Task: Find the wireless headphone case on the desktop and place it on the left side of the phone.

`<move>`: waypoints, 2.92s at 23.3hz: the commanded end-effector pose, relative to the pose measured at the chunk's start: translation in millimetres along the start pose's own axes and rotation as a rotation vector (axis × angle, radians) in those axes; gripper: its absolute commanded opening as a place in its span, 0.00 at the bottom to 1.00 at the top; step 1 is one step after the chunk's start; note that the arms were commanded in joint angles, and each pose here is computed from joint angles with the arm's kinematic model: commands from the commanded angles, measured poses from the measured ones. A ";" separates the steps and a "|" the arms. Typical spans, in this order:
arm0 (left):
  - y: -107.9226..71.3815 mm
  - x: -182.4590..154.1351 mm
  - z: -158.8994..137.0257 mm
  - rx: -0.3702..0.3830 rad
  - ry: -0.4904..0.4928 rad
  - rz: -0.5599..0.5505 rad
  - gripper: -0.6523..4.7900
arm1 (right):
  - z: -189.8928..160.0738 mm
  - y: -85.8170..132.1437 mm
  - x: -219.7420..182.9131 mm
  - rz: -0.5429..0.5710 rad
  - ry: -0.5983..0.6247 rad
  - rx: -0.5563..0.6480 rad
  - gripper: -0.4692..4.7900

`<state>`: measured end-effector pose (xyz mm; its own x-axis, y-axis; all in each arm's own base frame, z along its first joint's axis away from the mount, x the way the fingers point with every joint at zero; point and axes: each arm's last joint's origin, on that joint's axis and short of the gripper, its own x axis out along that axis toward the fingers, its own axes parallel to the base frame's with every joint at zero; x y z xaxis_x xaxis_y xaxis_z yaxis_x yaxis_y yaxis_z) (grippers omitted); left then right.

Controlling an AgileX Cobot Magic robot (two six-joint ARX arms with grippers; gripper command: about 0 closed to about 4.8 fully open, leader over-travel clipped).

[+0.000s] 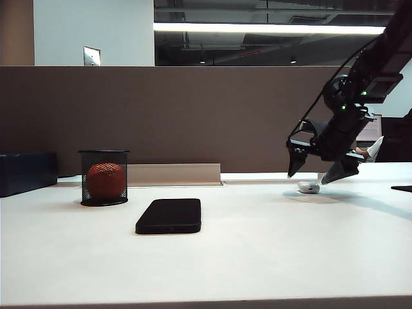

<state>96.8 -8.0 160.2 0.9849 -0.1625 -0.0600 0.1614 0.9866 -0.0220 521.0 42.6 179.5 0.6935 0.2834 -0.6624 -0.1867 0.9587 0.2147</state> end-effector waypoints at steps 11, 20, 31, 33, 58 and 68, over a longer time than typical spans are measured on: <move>-0.2 -0.1 1.6 0.008 -0.013 -0.002 0.11 | -3.1 5.1 9.5 -0.052 -0.002 -0.008 1.00; -0.2 -0.1 1.6 0.009 -0.014 -0.002 0.11 | -7.3 5.0 14.7 -0.093 0.008 -0.009 1.00; -0.2 -0.1 1.6 0.009 -0.014 -0.002 0.11 | -11.1 4.6 14.7 -0.096 0.046 -0.002 0.76; -0.2 -0.1 1.6 0.009 -0.014 -0.002 0.11 | -11.2 4.4 14.7 -0.097 0.047 -0.002 0.76; -0.2 -0.1 1.6 0.009 -0.014 -0.002 0.11 | 9.6 9.5 -1.0 -0.094 0.046 -0.001 0.54; -0.2 -0.1 1.8 0.009 -0.014 -0.002 0.11 | 36.2 20.7 -32.5 -0.043 0.132 0.017 0.54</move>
<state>96.8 -7.9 160.3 0.9849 -0.1625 -0.0593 0.1614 0.9866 -0.0219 523.4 51.0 222.9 0.6217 0.2077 -0.7552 -0.1255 0.9782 0.1657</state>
